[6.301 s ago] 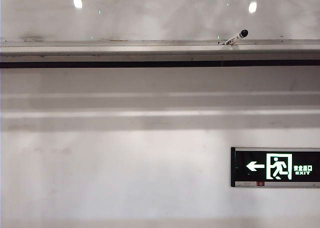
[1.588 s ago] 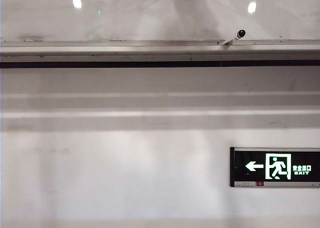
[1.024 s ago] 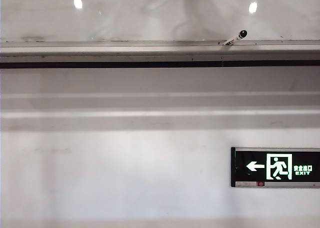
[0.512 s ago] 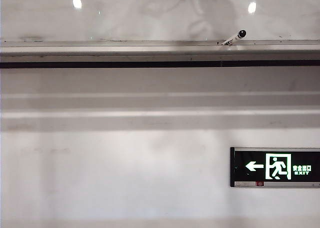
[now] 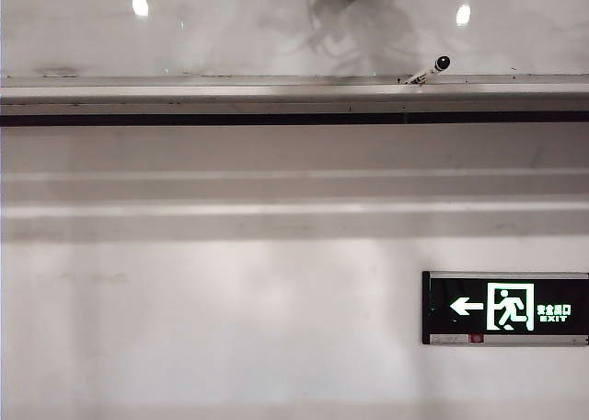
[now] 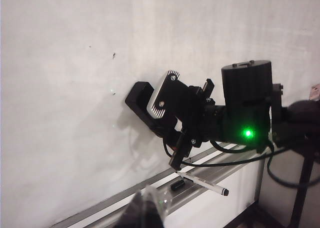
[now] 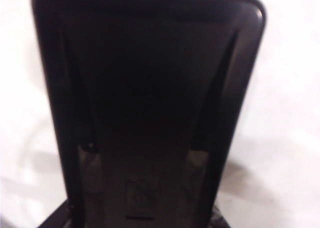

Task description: Wipe the whiteboard clean using the black magnetic whiteboard eraser attached to the whiteboard.

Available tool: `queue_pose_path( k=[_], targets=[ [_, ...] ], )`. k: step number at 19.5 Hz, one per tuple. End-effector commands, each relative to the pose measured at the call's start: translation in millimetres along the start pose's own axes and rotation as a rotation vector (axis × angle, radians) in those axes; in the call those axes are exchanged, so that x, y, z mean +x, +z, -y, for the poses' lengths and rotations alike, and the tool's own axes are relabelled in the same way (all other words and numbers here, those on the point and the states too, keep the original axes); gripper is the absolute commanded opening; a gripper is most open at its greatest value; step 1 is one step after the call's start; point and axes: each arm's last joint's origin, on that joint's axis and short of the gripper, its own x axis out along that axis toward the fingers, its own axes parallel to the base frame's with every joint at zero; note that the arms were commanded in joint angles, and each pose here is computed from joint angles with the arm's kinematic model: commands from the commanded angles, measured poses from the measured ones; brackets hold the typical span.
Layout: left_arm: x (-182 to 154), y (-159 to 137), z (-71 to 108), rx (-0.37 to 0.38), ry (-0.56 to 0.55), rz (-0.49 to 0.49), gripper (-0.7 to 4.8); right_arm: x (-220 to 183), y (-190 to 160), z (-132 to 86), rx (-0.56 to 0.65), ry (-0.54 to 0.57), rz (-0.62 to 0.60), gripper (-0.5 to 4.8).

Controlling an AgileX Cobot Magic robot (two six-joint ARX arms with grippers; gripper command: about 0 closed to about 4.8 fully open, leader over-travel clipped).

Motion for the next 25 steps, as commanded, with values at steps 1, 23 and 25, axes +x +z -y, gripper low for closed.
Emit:
queue_pose_path(
  k=[1,23,25],
  targets=[
    [-1,3,0.3,0.0,-0.004,0.02,-0.06,-6,36,-7,-0.066,-0.131,0.275,0.8],
    [-3,4,1.1,0.001,-0.023,0.024,-0.05,-13,54,-5,-0.031,-0.295,0.437,3.05],
    [-4,4,1.2,0.002,-0.022,0.028,-0.06,-8,50,-4,-0.03,-0.303,0.417,2.94]
  ],
)
